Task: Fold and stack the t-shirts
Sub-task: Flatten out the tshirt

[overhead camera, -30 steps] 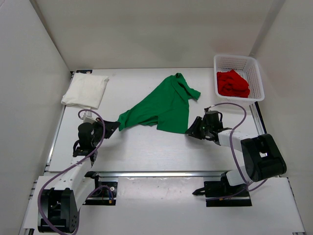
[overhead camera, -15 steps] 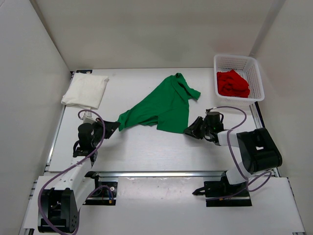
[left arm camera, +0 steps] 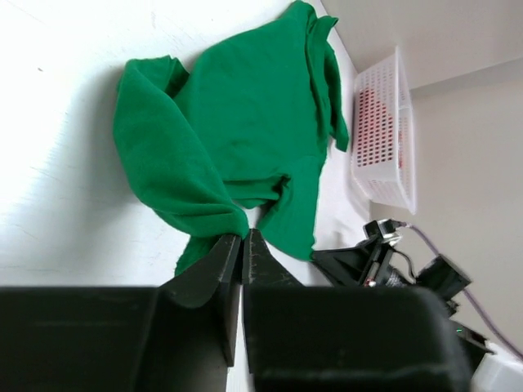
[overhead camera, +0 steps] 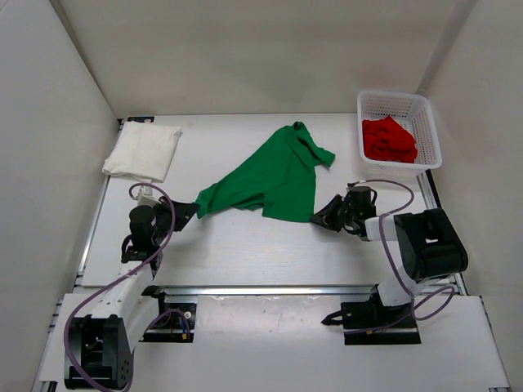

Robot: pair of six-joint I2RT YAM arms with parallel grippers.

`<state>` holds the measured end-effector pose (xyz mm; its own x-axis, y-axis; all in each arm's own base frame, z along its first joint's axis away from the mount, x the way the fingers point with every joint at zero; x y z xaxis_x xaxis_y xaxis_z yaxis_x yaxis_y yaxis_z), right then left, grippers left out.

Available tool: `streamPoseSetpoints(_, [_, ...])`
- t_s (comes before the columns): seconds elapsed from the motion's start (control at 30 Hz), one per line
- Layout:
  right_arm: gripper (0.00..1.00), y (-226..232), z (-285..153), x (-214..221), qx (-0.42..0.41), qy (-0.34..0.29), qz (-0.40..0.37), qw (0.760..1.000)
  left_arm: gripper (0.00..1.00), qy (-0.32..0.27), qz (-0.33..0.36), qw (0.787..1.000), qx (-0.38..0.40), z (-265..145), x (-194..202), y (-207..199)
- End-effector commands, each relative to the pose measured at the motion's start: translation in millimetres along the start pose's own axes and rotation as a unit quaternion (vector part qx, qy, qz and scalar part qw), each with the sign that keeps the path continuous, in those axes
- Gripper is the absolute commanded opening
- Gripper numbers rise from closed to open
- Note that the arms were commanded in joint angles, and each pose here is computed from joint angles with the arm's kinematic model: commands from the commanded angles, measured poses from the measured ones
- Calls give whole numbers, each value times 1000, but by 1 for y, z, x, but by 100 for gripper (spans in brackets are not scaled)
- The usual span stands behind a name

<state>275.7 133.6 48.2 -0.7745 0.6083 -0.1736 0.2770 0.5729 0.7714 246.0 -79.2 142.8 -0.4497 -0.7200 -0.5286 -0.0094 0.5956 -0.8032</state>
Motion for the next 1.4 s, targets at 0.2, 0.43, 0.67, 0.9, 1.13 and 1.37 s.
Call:
streamPoseSetpoints(0.2, [0, 4, -40, 1, 24, -72, -76, 994, 99, -23, 60, 995, -83, -10, -27, 17])
streamPoseSetpoints(0.43, [0, -13, -70, 13, 43, -102, -128, 986, 99, -49, 181, 974, -124, -11, -66, -9])
streamPoseSetpoints(0.67, [0, -9, -75, 9, 38, -115, -163, 979, 16, -18, 213, 953, -215, -14, -38, 20])
streamPoseSetpoints(0.9, [0, -7, -68, 19, 14, -97, -188, 977, 42, -23, 232, 945, -230, -24, -31, 27])
streamPoseSetpoints(1.13, [0, 1, -68, 26, -19, -87, -198, 976, 55, 26, 273, 927, -257, -25, -2, 39])
streamPoseSetpoints(1.37, [0, 8, -70, 27, -35, -94, -208, 973, 59, 19, 251, 924, -287, -22, -11, 60])
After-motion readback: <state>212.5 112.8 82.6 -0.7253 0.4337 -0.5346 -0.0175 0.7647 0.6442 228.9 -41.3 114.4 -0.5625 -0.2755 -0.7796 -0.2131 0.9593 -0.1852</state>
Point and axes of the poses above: each gripper's point midway between its finger pads, its own z axis out along the fingers, its own y axis along the line the jaws close on, x = y × z, the point moved 5 cm from there along -z, back along the fingers, and after that the axes turned 4 degrees about z, right-handed, at the moved point
